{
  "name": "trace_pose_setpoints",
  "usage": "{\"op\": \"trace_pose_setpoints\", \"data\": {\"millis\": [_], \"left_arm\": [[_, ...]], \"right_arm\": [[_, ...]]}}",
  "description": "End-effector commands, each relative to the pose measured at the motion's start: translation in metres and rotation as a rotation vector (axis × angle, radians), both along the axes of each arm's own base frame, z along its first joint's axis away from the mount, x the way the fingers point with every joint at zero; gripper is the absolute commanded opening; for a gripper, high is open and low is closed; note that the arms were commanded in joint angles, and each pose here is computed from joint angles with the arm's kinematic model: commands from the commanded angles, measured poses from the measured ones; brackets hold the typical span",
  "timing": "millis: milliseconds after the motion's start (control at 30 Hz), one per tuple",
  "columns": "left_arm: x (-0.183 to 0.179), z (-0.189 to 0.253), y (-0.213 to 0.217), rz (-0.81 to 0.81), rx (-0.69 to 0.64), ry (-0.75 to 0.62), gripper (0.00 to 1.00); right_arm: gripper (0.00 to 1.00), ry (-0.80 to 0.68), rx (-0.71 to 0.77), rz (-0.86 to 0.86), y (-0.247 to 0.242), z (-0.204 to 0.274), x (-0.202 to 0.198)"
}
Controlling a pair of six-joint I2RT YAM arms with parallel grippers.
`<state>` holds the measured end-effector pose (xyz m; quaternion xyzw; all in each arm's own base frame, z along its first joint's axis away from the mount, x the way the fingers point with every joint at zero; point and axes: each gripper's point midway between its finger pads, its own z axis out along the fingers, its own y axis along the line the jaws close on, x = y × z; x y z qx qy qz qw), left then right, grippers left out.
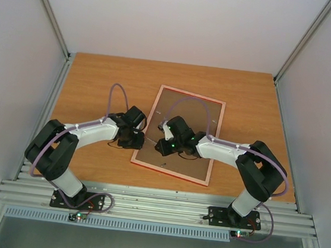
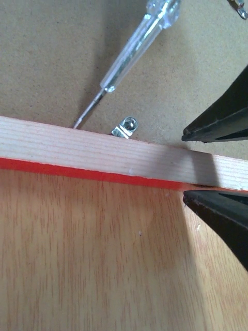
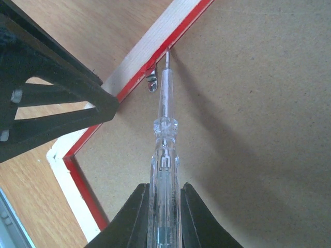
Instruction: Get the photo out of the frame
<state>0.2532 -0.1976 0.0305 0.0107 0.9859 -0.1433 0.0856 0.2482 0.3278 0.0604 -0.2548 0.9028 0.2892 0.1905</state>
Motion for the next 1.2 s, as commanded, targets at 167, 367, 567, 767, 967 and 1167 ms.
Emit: {"op": "trace_pose_setpoints", "data": {"millis": [167,367,567,767,967,1167], "left_arm": [[0.004,-0.001,-0.006,-0.01,-0.017,-0.014,0.22],[0.004,-0.002,-0.006,-0.005,-0.017,-0.011,0.22],[0.006,-0.002,-0.005,0.005,-0.014,-0.014,0.21],[0.008,-0.004,-0.006,0.019,-0.013,-0.014,0.18],[0.008,-0.006,-0.007,0.02,-0.012,-0.005,0.18],[0.009,-0.006,-0.007,0.021,-0.01,-0.01,0.18]], "right_arm": [[0.01,0.012,0.0,0.036,0.01,0.006,-0.005],[0.01,0.026,-0.002,0.068,0.014,0.006,-0.011],[0.01,0.033,-0.021,0.107,0.018,0.005,-0.017],[0.01,0.045,-0.033,0.134,0.02,0.005,-0.023],[0.01,0.05,-0.05,0.158,0.02,0.006,-0.028],[0.01,0.077,-0.049,0.193,0.025,0.004,-0.038]]}}
